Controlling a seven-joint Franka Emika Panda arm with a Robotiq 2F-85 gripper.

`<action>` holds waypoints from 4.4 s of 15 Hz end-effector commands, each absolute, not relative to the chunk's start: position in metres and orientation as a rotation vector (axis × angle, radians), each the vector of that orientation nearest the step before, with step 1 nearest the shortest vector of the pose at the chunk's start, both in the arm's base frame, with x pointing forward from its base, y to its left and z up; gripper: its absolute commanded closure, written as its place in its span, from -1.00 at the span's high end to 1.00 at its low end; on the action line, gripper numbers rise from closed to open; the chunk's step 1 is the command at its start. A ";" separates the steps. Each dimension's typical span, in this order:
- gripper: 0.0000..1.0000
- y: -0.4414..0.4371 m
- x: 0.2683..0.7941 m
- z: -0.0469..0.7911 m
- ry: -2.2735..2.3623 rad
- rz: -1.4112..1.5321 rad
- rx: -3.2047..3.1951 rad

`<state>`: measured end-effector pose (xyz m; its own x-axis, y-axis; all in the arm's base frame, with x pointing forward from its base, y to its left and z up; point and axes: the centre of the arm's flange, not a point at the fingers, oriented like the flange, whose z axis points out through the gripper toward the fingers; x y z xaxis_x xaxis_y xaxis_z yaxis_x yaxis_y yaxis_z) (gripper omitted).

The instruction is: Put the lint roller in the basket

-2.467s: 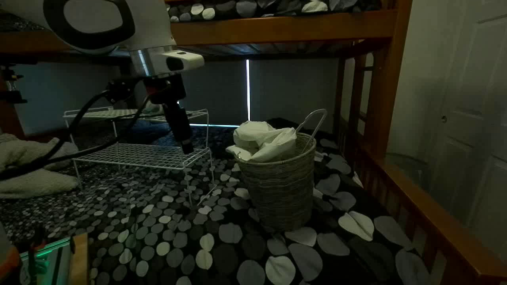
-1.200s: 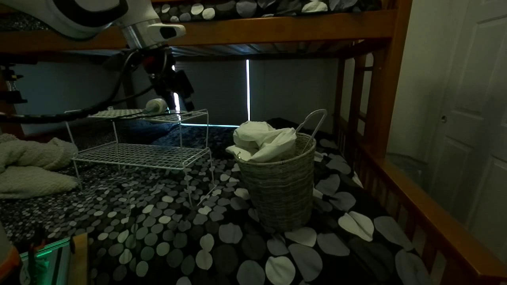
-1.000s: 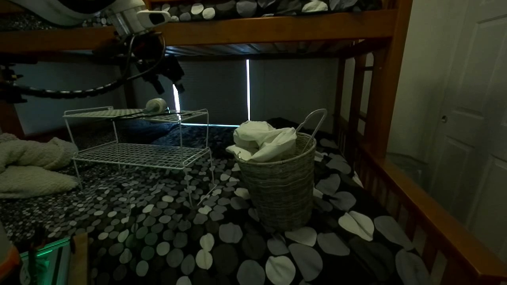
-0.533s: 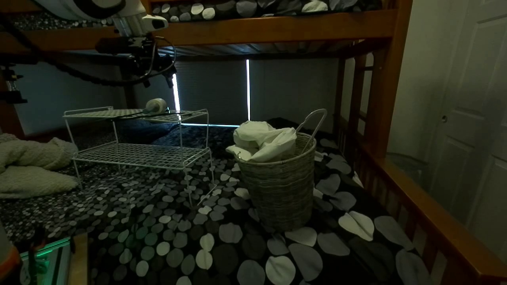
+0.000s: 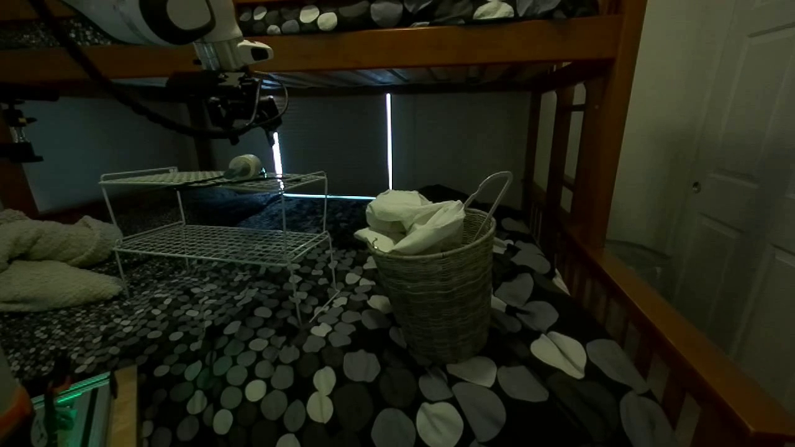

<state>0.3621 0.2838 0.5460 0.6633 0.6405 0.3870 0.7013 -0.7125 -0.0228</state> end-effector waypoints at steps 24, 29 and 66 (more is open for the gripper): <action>1.00 0.387 0.355 0.501 -1.303 -0.359 -2.801; 1.00 0.396 0.383 0.484 -1.610 -0.409 -2.576; -0.46 0.189 0.324 0.555 -0.838 -0.754 -2.622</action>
<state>0.3171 0.2289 0.5448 0.6689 0.5308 0.5204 0.6557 -0.7512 -0.0767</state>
